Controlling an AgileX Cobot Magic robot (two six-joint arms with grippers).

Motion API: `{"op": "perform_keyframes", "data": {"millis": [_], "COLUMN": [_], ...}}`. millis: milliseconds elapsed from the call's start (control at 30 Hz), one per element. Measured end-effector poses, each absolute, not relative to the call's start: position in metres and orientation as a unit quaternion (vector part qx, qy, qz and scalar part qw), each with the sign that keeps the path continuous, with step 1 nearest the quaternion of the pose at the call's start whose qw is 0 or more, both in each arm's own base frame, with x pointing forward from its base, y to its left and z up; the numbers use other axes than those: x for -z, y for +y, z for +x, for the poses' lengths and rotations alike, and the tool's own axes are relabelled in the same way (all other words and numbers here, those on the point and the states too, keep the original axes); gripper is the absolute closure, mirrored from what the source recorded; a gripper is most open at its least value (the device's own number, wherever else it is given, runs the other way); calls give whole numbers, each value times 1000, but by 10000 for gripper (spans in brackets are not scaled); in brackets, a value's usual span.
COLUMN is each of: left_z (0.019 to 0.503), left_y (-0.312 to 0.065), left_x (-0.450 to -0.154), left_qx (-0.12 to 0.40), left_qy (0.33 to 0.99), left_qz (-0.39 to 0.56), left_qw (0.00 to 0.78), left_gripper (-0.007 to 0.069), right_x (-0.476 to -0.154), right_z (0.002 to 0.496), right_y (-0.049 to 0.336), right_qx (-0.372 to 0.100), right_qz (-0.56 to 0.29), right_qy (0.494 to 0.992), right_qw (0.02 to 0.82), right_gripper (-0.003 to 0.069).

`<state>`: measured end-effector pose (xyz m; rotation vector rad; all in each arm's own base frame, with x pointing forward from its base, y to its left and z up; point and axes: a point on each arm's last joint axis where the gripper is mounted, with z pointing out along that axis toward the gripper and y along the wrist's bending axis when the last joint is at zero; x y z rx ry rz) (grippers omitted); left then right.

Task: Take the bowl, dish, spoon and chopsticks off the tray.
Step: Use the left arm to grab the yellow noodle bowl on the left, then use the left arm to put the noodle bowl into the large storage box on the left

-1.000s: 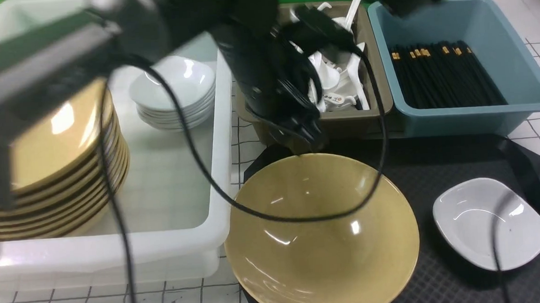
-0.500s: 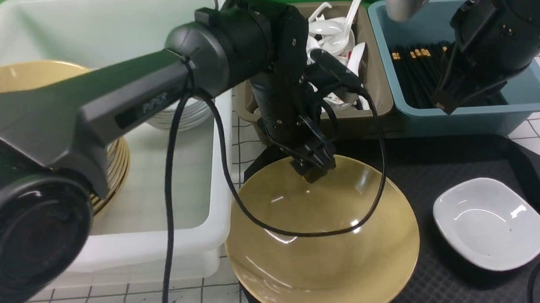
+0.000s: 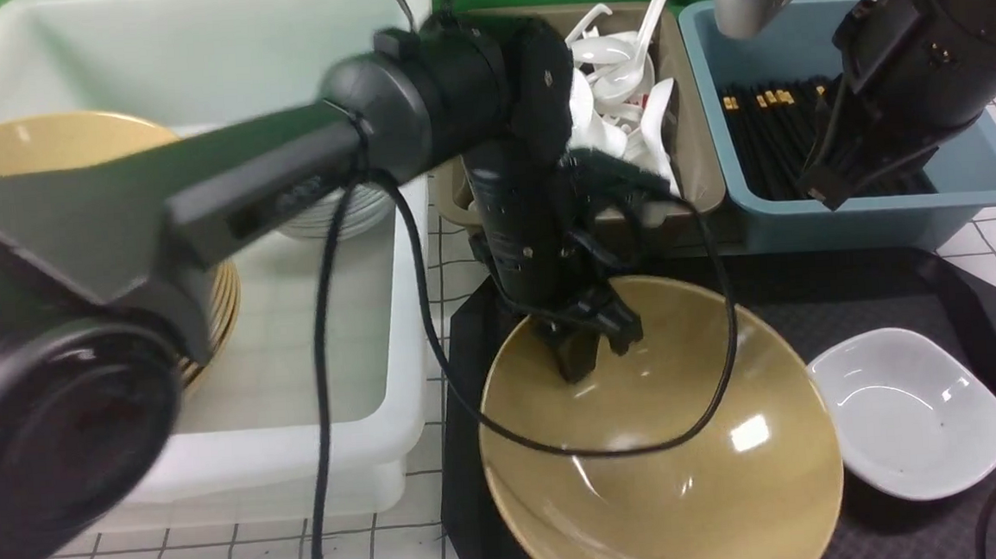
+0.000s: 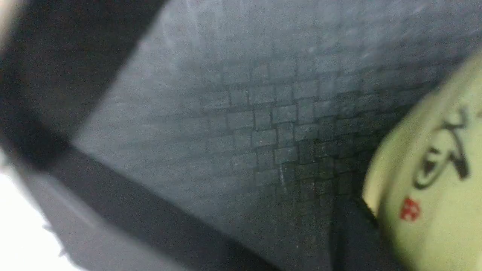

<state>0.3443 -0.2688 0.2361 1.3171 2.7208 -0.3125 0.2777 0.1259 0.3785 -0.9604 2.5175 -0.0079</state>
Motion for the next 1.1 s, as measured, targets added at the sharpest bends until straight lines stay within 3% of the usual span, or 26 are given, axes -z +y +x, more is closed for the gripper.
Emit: {"op": "perform_keyframes", "data": {"millis": [133,333,367,467,633,667,733,967,1100], "left_z": [345,344,345,343,317,315,290,269,270], "left_y": [-250,-195,-192,-145,-45,-41,7,77,93], "left_x": [-279,-350,-350,-385,-445,-448,-472,-476,-444], "left_qx": [119,206,205,230,192,190,158,116,106], "left_qy": [898,904,905,907,909,909,905,904,920], "left_qz": [409,324,322,264,148,143,63,-81,-119], "left_qw": [111,186,186,233,339,344,390,404,357], "left_gripper": [618,620,620,620,620,620,620,620,620], "right_x": [-396,-444,-447,-469,-484,-484,-484,-479,-476], "right_z": [260,228,226,213,204,204,204,209,212], "right_y": [130,152,154,166,171,171,171,176,179], "right_qx": [-4,-34,-36,-53,-62,-62,-62,-55,-53], "right_qz": [-362,-404,-407,-429,-448,-448,-449,-461,-465], "right_qy": [898,848,845,817,795,795,795,792,792], "right_qw": [252,340,345,381,404,404,403,397,391], "right_gripper": [620,617,616,616,615,614,613,612,612]}}
